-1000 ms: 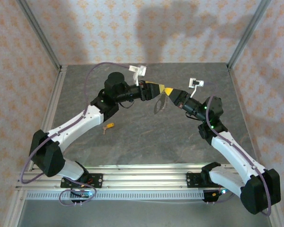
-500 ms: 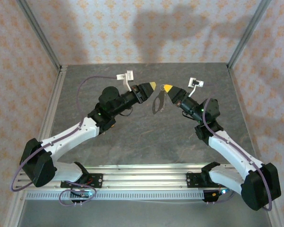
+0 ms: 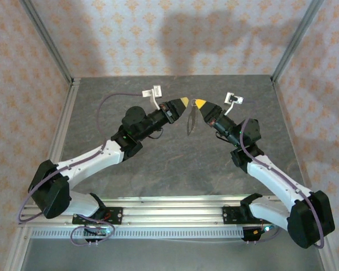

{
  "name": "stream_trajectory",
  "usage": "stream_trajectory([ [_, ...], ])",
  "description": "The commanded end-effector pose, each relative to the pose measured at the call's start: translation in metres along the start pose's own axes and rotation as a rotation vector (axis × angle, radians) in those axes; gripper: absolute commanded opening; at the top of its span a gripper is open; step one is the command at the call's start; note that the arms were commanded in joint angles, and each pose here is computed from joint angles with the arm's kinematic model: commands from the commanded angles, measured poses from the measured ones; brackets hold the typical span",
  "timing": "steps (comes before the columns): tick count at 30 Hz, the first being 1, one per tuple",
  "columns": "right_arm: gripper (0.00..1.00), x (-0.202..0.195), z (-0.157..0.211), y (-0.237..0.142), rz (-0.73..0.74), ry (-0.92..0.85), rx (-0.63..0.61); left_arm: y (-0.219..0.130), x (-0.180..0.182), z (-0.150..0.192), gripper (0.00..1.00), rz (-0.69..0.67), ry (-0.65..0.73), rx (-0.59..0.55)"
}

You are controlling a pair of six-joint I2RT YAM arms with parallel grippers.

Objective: Put the keys on the keyring

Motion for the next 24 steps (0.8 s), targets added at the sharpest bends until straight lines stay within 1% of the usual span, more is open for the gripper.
stream_trajectory([
  [1, 0.00, 0.015, -0.008, 0.000, -0.065, -0.019, -0.046, 0.003, -0.013, -0.001, 0.32, 0.063, -0.008, -0.020],
  [9, 0.00, 0.014, -0.006, 0.001, -0.064, -0.014, -0.038, 0.006, -0.017, 0.004, 0.31, 0.083, -0.006, -0.010],
  [17, 0.00, 0.012, -0.005, 0.002, -0.060, -0.010, -0.032, 0.010, -0.019, 0.009, 0.27, 0.092, -0.005, 0.007],
  [24, 0.00, 0.011, -0.003, 0.003, -0.055, -0.008, -0.023, 0.011, -0.018, 0.011, 0.27, 0.088, -0.006, 0.013],
])
Point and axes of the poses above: each hand's point on the last joint's axis, 136 mm out from that joint toward the fingers, its own y axis out along the fingers, its own x axis along the line the jaws close on, z = x × y, the point moved 3 cm from there along -y, back along the fingers, and after that the axes turned 14 degrees about -y, right-handed, at the moved point
